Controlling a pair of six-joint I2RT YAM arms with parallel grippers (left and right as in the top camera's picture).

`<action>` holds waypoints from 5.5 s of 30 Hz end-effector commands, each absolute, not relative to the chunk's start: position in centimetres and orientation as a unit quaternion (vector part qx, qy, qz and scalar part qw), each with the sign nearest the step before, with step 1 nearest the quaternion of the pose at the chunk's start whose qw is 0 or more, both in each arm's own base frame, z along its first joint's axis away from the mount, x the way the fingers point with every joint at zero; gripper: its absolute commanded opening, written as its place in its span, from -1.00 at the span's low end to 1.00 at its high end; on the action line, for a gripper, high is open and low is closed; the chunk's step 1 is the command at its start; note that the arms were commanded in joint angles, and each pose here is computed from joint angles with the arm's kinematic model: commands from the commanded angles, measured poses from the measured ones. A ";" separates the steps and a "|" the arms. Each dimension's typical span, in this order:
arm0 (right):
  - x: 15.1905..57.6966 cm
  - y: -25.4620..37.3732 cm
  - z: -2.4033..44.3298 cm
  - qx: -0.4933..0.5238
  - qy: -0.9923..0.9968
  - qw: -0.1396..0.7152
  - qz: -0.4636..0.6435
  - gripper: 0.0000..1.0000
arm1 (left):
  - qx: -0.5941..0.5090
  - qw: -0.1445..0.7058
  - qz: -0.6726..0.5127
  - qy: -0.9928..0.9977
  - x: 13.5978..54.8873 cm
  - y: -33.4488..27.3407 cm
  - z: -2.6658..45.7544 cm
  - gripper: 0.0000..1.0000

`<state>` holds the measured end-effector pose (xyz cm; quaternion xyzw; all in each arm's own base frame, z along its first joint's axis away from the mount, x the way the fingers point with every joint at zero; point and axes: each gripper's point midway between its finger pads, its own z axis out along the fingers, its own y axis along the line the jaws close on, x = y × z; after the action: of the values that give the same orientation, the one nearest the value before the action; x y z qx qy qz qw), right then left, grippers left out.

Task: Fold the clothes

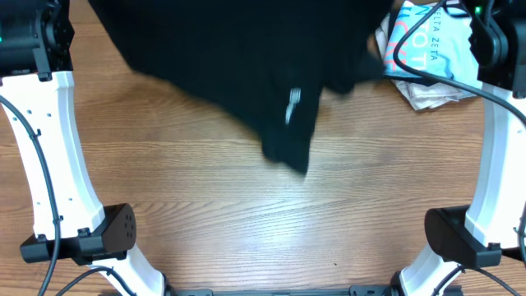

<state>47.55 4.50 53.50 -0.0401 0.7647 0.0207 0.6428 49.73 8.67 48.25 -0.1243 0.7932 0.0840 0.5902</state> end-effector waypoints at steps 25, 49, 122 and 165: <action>44.1 5.0 27.7 0.032 0.965 0.250 0.067 -0.92 | -0.135 0.179 0.067 0.972 43.6 8.1 26.7 -0.92; 26.3 9.6 18.2 0.020 0.991 0.048 0.123 -0.92 | -0.179 -0.006 0.079 0.981 28.9 6.5 18.6 -0.92; 41.7 10.8 14.3 -0.006 0.972 0.187 0.143 1.00 | -0.246 0.166 0.058 0.953 37.8 7.6 12.5 1.00; 38.4 11.2 2.5 -0.027 0.970 0.185 0.157 -0.47 | -0.224 0.100 0.059 0.968 32.1 6.3 1.6 0.58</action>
<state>38.35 10.95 2.11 -0.0240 0.9713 0.1546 0.1791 32.54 5.77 1.88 -0.2187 0.9698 0.0396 0.1004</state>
